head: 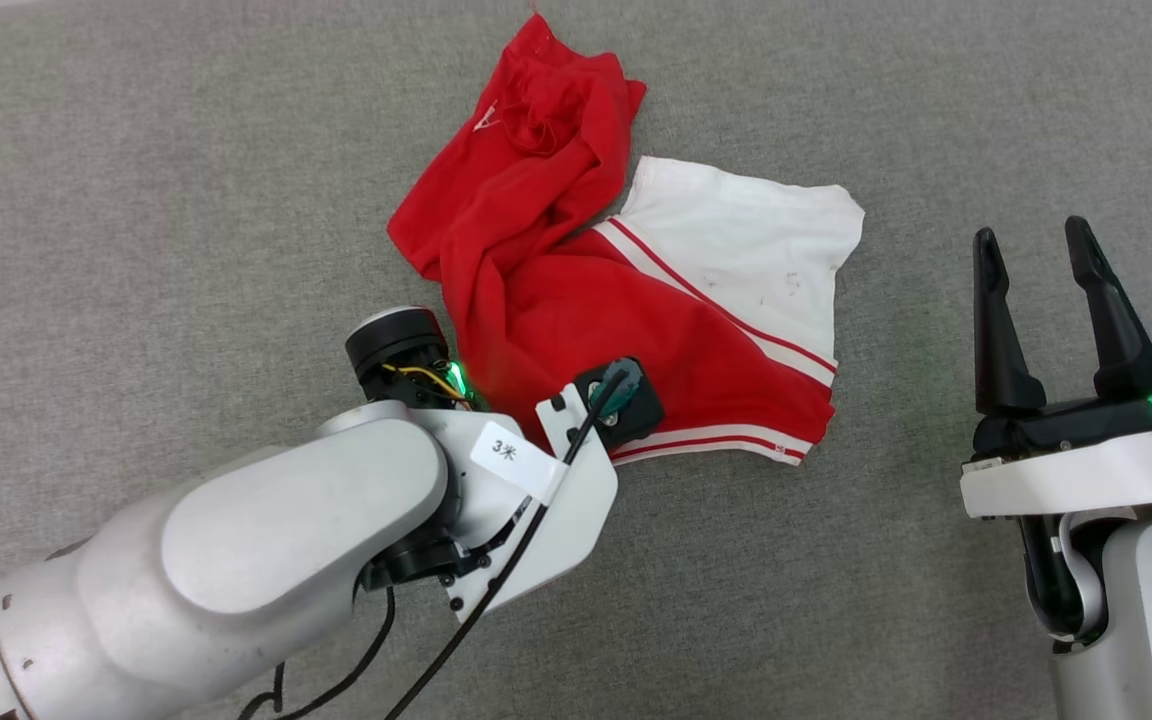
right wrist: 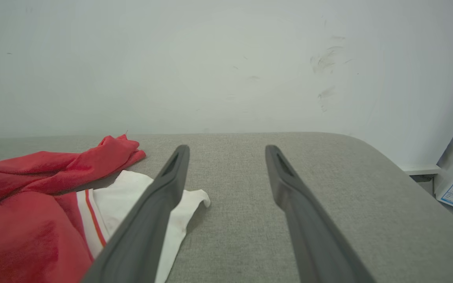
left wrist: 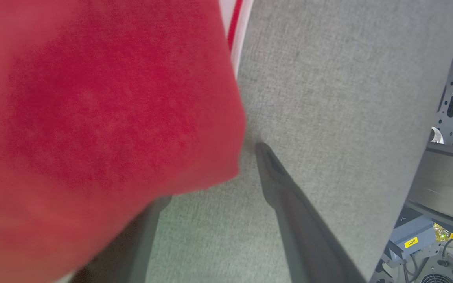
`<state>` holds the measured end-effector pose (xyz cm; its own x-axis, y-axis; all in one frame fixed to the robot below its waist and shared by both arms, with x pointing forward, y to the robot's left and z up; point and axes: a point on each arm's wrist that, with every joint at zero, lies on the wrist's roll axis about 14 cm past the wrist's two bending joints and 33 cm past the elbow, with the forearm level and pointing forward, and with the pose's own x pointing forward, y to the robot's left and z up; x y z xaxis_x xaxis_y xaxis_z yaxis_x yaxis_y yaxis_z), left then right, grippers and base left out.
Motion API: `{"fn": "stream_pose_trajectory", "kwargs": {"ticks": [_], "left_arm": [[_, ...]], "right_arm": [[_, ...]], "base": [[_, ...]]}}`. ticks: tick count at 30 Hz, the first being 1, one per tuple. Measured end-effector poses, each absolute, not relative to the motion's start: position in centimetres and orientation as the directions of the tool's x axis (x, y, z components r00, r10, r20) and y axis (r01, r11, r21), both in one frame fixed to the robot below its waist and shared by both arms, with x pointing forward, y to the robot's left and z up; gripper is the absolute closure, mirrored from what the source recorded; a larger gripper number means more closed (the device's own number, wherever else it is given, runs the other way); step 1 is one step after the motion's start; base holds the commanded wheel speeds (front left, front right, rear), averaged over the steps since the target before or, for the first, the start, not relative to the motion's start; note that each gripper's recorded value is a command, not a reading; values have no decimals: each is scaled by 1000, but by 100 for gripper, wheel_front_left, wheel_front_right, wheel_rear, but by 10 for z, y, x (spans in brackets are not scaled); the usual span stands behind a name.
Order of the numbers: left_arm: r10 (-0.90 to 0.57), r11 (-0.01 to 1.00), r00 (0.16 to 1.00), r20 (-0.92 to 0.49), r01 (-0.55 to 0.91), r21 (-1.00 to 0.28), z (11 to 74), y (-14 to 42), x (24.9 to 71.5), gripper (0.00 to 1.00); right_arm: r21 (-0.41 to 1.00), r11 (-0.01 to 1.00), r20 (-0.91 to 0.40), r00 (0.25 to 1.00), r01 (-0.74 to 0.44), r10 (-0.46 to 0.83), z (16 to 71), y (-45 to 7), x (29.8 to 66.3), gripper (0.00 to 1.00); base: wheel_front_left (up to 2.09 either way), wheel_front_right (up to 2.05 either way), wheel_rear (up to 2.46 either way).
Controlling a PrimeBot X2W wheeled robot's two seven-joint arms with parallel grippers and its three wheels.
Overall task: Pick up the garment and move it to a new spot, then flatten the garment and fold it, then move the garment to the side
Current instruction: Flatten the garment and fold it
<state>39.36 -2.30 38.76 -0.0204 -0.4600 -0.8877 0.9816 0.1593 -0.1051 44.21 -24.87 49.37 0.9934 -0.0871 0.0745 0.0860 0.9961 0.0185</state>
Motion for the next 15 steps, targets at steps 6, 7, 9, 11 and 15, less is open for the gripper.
{"fn": "stream_pose_trajectory", "kwargs": {"ticks": [6,7,9,11,15], "left_arm": [[-416,155,-38,-909,982,-112,372,-17,394,0],[-414,155,-40,-910,981,-114,371,-16,394,54],[-411,154,-34,-911,982,-107,368,-16,396,100],[-412,160,-22,-911,983,-95,367,-14,399,100],[-447,187,24,-894,980,-67,371,-12,409,100]], "right_arm": [[17,995,59,994,96,-97,486,-251,445,0],[17,995,58,994,96,-97,486,-251,446,0],[17,995,61,994,95,-96,486,-251,449,0],[18,995,62,994,93,-94,485,-250,450,0],[21,996,72,993,90,-91,489,-249,452,0]], "base": [[0,0,0],[0,0,0],[0,0,0],[0,0,0],[0,0,0]]}}
